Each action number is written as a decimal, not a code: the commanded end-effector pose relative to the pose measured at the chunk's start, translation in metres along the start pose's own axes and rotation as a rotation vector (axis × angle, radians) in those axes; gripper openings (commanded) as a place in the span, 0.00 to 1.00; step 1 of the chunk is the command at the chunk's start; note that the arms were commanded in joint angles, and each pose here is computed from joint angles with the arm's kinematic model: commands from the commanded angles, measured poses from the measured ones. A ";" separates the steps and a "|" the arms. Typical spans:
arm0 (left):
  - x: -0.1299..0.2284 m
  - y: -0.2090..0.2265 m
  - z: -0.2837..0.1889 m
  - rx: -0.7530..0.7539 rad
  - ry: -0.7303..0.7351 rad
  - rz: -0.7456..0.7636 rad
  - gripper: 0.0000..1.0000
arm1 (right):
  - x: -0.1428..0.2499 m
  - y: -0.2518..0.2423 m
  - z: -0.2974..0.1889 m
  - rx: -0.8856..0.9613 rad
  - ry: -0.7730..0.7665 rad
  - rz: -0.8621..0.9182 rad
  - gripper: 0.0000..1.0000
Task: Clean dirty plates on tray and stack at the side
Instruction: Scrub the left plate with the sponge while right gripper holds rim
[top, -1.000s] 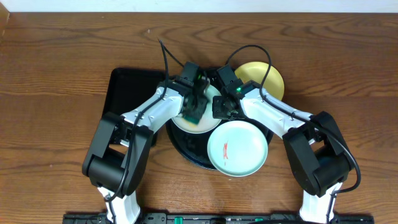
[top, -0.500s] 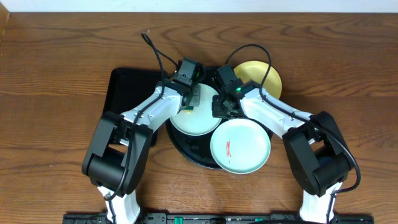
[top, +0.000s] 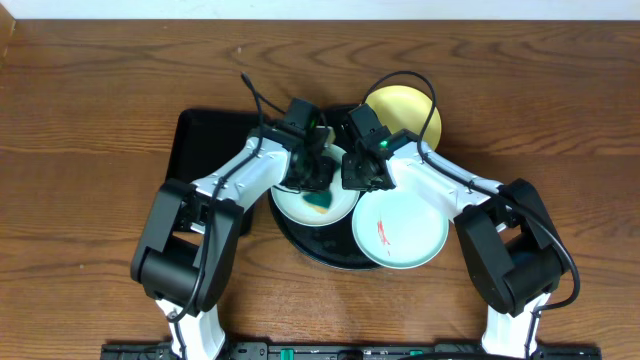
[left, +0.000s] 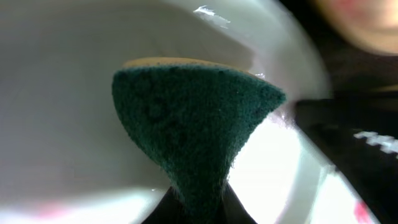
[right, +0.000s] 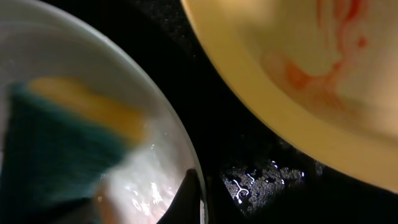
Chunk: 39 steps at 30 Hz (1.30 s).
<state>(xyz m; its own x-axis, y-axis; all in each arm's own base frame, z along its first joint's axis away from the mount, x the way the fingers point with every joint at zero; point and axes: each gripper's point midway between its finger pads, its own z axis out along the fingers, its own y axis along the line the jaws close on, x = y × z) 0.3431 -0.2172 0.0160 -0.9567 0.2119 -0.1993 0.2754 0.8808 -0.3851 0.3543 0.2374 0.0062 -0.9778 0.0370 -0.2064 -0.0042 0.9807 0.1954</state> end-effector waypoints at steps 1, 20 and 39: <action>-0.006 -0.004 0.007 0.045 -0.024 0.047 0.07 | 0.007 -0.005 0.010 0.030 0.022 -0.002 0.01; 0.015 0.087 -0.014 -0.490 0.014 -0.070 0.07 | 0.006 -0.005 0.010 0.030 0.021 -0.001 0.02; 0.028 -0.004 0.004 0.078 0.106 0.270 0.07 | 0.006 -0.005 0.010 0.029 0.019 -0.001 0.01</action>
<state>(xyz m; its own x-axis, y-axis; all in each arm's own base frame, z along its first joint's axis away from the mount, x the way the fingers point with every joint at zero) 0.3140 -0.2106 0.0144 -0.8374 0.5074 -0.2034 0.5455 0.7510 -0.3721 0.3532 0.2375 0.0060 -0.9789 0.0327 -0.2018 -0.0076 0.9806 0.1961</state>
